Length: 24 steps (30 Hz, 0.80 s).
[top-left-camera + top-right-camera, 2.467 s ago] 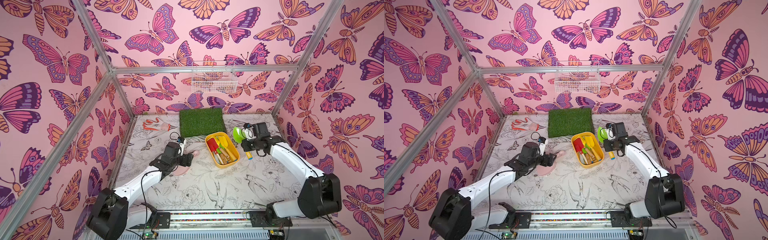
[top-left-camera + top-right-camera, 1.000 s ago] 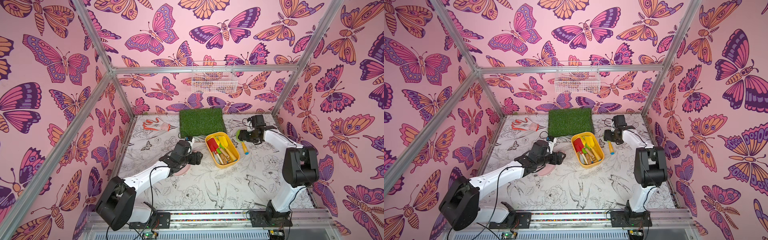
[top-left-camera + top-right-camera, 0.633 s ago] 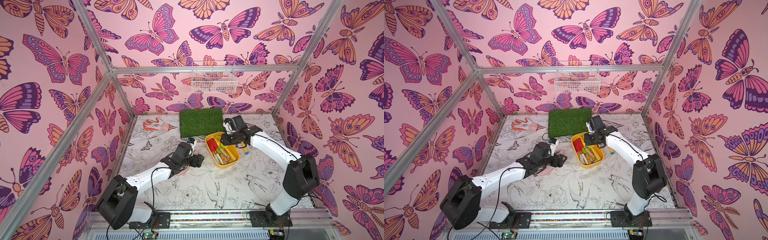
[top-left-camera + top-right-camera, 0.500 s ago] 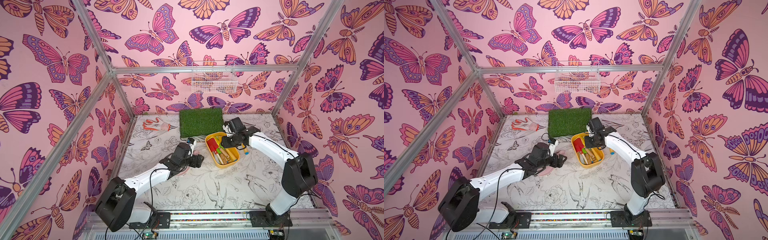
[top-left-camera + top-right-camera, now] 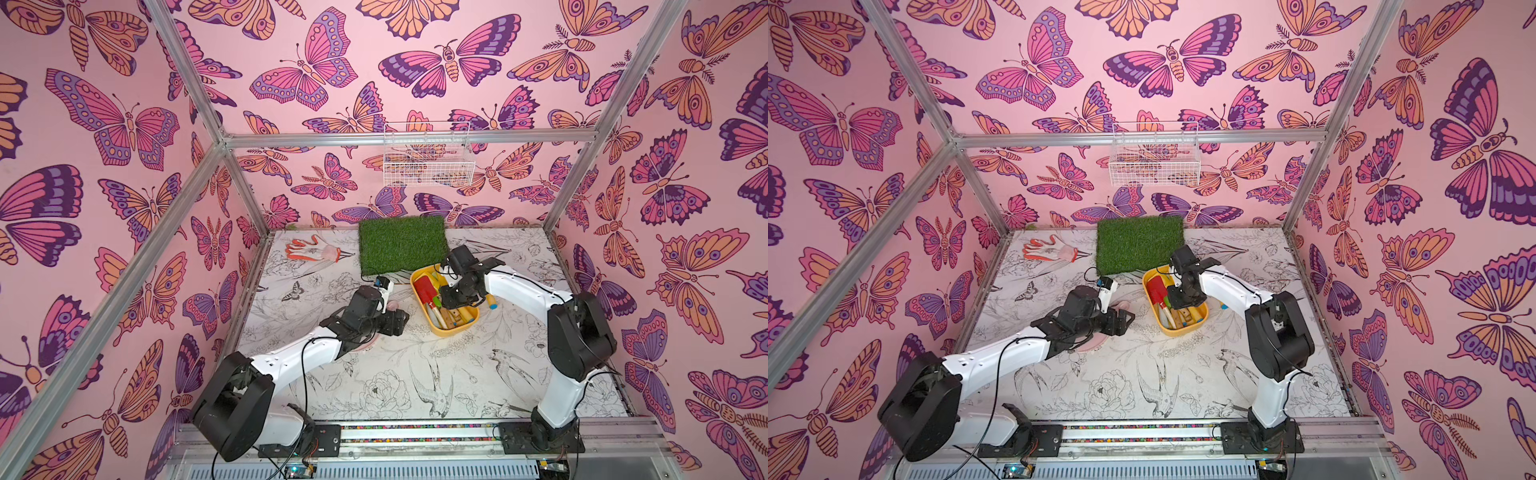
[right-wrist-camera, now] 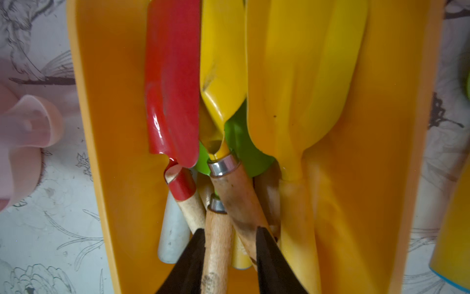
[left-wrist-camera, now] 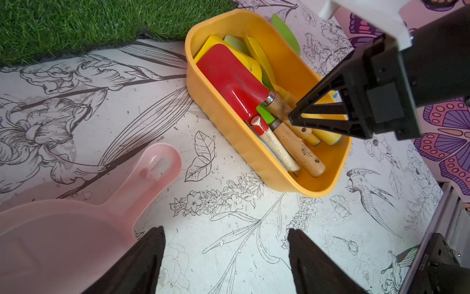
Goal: Take the shovel out of the storage box
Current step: Place the shovel at the center of the board, then pick up the shovel from the storage box.
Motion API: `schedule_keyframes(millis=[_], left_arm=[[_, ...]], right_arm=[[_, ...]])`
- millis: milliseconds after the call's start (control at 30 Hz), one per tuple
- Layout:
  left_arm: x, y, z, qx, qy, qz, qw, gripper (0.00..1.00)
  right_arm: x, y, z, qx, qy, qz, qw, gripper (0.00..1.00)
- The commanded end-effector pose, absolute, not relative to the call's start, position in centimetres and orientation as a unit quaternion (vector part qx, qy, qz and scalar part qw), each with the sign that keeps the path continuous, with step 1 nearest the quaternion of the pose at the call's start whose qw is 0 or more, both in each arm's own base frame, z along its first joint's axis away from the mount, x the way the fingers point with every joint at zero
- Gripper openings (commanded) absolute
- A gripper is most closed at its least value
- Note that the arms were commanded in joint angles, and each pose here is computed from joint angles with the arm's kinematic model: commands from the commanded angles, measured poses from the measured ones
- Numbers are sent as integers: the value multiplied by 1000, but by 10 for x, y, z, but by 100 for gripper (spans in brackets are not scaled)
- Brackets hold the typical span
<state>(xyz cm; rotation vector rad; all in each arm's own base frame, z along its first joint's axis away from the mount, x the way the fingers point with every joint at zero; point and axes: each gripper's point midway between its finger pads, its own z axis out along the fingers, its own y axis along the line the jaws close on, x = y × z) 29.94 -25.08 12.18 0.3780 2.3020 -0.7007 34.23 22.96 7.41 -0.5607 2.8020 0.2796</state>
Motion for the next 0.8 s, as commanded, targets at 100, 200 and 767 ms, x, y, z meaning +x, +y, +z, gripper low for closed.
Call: schedule_keyframes(millis=[100, 200, 767], left_arm=[[298, -253, 122, 146, 885, -275, 346, 82], [297, -255, 123, 147, 884, -280, 343, 82], [296, -254, 125, 148, 883, -280, 345, 82]], right_arm=[[356, 229, 72, -219, 959, 55, 171, 44], [358, 230, 69, -223, 958, 55, 174, 45], [356, 236, 49, -242, 957, 63, 147, 21]])
